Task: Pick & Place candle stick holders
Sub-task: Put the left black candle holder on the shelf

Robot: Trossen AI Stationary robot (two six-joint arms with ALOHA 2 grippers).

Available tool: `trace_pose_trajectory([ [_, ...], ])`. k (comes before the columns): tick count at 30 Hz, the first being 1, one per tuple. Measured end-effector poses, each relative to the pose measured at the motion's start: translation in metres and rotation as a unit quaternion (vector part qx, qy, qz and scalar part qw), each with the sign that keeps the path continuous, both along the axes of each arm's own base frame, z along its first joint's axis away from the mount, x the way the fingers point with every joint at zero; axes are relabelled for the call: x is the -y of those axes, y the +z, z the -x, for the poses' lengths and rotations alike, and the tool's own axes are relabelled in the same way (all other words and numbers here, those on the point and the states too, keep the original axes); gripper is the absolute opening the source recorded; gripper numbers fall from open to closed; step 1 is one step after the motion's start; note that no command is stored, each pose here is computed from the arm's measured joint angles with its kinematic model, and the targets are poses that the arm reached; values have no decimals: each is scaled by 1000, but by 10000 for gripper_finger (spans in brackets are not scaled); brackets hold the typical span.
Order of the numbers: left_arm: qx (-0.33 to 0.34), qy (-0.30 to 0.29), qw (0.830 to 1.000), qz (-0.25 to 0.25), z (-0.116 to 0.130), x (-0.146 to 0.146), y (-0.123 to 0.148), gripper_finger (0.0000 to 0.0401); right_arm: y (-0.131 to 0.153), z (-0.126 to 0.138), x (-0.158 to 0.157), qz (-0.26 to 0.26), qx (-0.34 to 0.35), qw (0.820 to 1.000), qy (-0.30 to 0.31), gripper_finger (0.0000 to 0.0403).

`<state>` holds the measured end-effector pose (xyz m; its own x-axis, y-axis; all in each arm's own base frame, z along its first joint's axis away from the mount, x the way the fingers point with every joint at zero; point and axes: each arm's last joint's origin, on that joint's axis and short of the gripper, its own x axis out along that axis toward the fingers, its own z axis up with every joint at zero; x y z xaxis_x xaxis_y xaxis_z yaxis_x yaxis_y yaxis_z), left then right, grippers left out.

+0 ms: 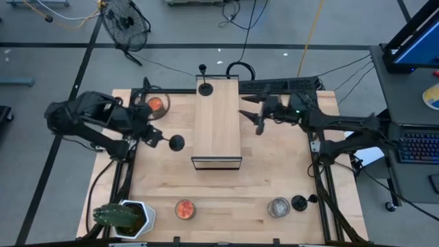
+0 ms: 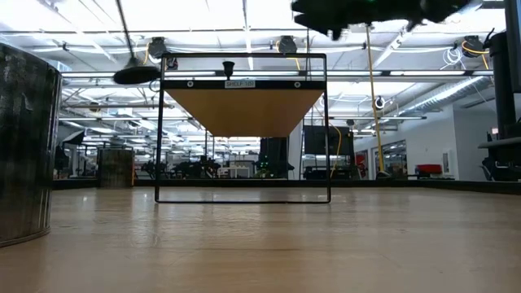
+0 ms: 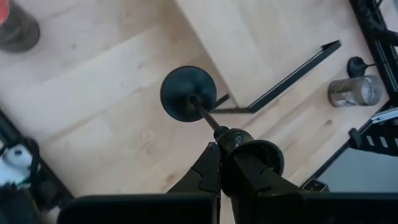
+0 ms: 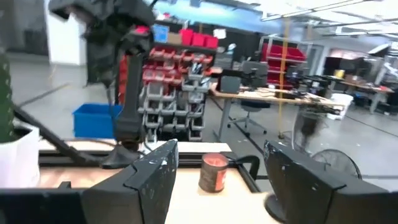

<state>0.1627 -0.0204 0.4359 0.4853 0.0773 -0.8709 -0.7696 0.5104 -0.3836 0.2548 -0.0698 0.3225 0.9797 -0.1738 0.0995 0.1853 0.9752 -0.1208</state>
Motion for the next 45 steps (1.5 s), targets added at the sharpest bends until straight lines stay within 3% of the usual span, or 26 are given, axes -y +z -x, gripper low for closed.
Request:
trace_pose_trajectory([
  [10, 27, -34, 998, -42, -34, -12, 27, 8, 28, -69, -7, 65, -85, 994, 38, 231],
  [19, 46, -45, 996, -64, -59, -28, 40, 8, 38, -102, -27, 114, -79, 986, 87, 231],
  [38, 104, -121, 984, -78, -128, -64, 24, 8, 35, -111, -31, 96, -104, 985, 95, 231],
  [45, 110, -134, 982, -72, -143, -73, 16, 8, 33, -111, -31, 85, -118, 985, 96, 230],
])
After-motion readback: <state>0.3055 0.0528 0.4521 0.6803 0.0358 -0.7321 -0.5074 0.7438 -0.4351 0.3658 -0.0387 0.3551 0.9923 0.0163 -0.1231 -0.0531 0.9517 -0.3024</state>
